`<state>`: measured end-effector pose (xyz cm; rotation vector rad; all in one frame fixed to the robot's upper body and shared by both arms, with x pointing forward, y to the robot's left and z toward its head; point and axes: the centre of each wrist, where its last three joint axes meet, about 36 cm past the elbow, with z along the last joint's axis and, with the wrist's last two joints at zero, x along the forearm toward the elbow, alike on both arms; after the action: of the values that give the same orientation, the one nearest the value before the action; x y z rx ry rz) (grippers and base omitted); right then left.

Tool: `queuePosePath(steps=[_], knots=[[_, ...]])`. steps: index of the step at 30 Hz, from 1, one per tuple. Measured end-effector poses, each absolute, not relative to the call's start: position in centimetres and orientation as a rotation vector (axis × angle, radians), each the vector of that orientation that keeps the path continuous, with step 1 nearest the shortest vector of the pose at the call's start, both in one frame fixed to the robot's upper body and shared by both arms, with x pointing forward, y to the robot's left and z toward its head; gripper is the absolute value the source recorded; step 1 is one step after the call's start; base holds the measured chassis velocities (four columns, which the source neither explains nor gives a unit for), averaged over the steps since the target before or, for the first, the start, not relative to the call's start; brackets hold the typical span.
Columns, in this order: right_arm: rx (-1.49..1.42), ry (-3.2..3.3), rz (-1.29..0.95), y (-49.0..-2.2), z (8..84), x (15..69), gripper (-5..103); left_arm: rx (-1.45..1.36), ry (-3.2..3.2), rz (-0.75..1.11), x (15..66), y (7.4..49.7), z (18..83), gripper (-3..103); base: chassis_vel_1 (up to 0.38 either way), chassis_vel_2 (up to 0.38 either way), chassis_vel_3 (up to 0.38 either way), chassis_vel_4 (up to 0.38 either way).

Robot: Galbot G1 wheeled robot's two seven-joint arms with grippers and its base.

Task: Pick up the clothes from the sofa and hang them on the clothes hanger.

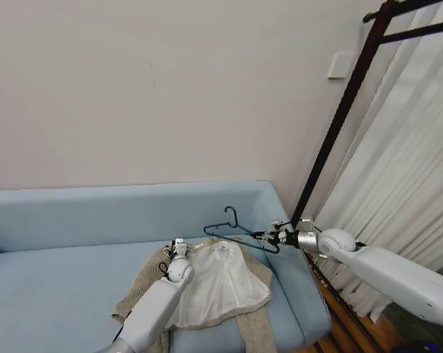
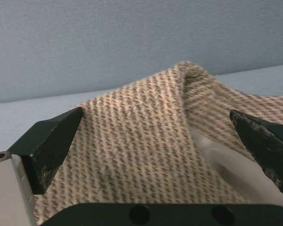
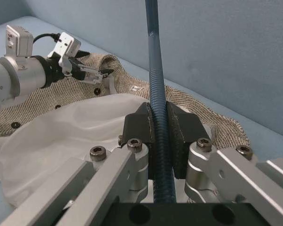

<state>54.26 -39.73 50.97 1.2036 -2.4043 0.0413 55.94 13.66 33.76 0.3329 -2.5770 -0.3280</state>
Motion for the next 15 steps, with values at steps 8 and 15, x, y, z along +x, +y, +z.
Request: queuePosePath(steps=[8, 15], knots=[[1.163, -2.426, 0.056, -39.6, 50.7, 54.4, 8, 0.351, -2.559, -0.379, 56.2, 14.5, 32.7, 100, 0.000, 0.000, 0.000, 0.000], [1.141, -2.446, 0.064, -39.5, 50.7, 54.6, 8, 0.363, -2.561, -0.391, 55.5, 15.2, 32.8, 100, 0.000, 0.000, 0.000, 0.000]])
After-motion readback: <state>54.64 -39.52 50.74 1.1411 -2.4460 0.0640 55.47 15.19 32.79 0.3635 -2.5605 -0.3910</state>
